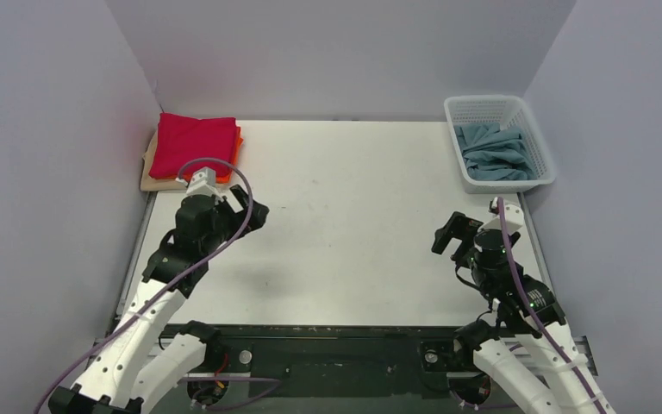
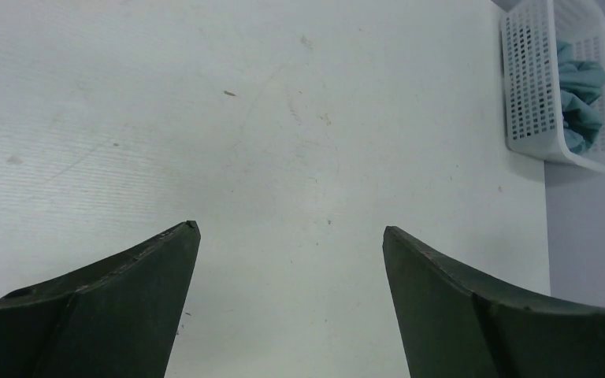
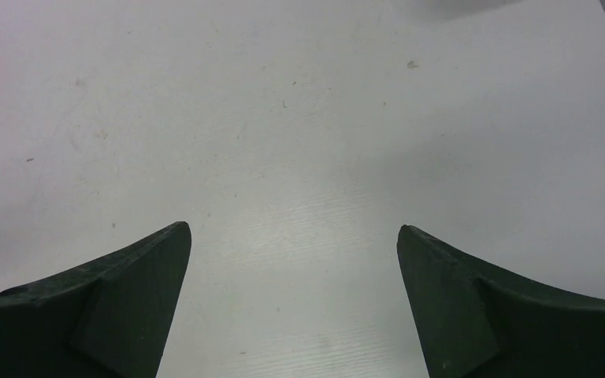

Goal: Fold and stack the t-shirts
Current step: Grab crumpled tshirt from bin with the right arm

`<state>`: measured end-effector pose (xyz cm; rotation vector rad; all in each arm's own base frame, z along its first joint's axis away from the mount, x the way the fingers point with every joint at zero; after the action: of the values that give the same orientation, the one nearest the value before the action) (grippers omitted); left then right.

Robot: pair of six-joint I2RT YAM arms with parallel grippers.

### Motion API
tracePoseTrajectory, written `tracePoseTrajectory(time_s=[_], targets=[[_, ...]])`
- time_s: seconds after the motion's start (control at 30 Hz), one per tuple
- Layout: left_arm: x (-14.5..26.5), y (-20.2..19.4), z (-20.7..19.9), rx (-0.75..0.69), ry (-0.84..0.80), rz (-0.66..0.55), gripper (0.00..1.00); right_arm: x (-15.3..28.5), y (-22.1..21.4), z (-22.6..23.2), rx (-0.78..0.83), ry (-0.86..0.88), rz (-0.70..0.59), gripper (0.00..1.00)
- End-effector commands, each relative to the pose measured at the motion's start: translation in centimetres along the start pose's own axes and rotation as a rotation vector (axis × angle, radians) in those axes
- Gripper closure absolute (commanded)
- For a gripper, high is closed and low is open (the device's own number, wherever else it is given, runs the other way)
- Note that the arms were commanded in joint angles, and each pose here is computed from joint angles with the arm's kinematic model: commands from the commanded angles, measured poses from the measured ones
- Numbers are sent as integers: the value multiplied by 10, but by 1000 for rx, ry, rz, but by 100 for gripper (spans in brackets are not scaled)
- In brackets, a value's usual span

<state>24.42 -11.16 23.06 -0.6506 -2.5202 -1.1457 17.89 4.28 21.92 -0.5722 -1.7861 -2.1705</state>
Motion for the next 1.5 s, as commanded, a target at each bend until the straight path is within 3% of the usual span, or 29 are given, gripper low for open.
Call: tracePoseTrajectory(time_s=[0.0,0.17,0.23,0.37,0.53,0.7,0.73,0.83,0.9,0.97,1.0,1.07,1.1,1.2,1.23,1.27,1.3,1.33,1.47], targets=[[33,33,6,-23,114,-162,3,-6,10,-7,-5,-86,-32,0],[30,35,-2,-19,47,-184,3,-29,48,-7,-43,-218,-81,0],[20,34,-4,-18,25,-194,3,-52,68,-10,-100,-256,-39,0],[3,27,-2,-24,22,-163,3,-133,101,-36,-258,-354,52,0],[-10,21,2,-19,16,-157,3,-211,149,-84,-331,-567,7,0],[-20,17,6,-34,35,-131,3,-306,127,-116,-415,-631,101,2],[-20,17,6,-34,38,-129,3,-314,138,-121,-440,-627,79,2],[-23,16,8,-35,50,-124,3,-354,112,-134,-488,-645,140,5],[-23,16,8,-36,50,-123,3,-372,116,-136,-517,-612,138,11],[-23,17,7,-38,45,-122,3,-384,119,-137,-540,-568,135,30],[-23,16,7,-38,46,-118,3,-389,126,-135,-552,-538,111,60],[-23,16,6,-40,44,-112,3,-384,157,-127,-580,-458,38,94],[-23,16,4,-40,36,-106,3,-378,169,-123,-582,-429,13,98],[-22,14,-2,-35,-3,-86,3,-332,235,-103,-580,-315,-162,100],[-22,14,-5,-34,-19,-83,3,-325,231,-99,-576,-299,-162,100],[-20,13,-8,-33,-40,-77,3,-294,264,-89,-570,-251,-263,100],[-19,13,-9,-31,-48,-76,3,-287,260,-85,-568,-241,-270,100],[-17,13,-11,-31,-58,-75,3,-254,290,-75,-565,-193,-372,100],[-8,12,-14,-19,-79,-66,3,-176,332,-31,-531,-2,-517,100]])
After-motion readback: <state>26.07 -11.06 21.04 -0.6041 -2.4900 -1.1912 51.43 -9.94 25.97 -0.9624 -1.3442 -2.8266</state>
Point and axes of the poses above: each gripper's point midway between its finger pads, its own x axis back along the fingers, its own z axis along the line the jaws close on, y = z × x, the point moved 4 cm from there along x, back along the fingers, and after that the axes turned 6 degrees about x, right-handed, at the moved point
